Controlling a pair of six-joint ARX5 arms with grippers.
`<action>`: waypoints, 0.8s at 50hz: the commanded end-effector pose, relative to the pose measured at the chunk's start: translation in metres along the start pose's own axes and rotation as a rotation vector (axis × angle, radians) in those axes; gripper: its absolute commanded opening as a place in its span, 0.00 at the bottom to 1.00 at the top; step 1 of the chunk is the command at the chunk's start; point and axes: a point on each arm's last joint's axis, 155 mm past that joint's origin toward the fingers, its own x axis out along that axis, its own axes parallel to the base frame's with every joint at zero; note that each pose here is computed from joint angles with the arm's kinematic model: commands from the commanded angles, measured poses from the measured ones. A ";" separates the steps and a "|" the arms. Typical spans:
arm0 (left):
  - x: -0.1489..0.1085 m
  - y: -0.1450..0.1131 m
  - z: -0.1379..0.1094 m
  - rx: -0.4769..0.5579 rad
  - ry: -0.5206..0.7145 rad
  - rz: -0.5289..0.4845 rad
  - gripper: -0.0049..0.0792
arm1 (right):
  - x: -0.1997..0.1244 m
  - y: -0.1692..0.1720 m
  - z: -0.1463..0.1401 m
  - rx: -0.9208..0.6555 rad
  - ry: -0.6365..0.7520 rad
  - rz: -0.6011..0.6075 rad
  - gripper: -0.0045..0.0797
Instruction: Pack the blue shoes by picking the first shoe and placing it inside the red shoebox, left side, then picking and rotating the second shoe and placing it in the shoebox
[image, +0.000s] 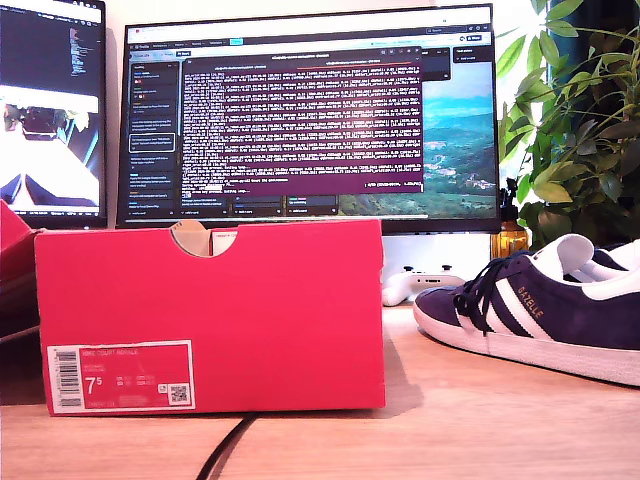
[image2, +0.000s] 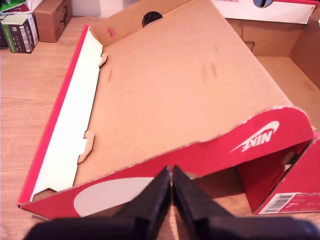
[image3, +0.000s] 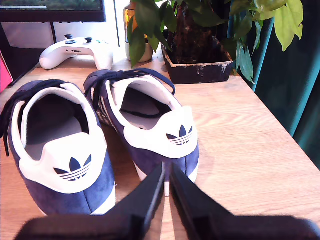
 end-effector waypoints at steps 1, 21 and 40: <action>0.003 0.002 -0.011 -0.004 0.023 0.003 0.04 | 0.000 0.000 0.001 0.005 -0.009 -0.002 0.04; 0.003 -0.010 -0.013 -0.066 0.038 -0.062 0.04 | 0.000 0.003 0.002 0.007 -0.013 0.016 0.04; -0.006 -0.054 -0.022 -0.072 0.098 -0.305 0.04 | -0.006 0.032 0.042 0.343 -0.143 0.206 0.04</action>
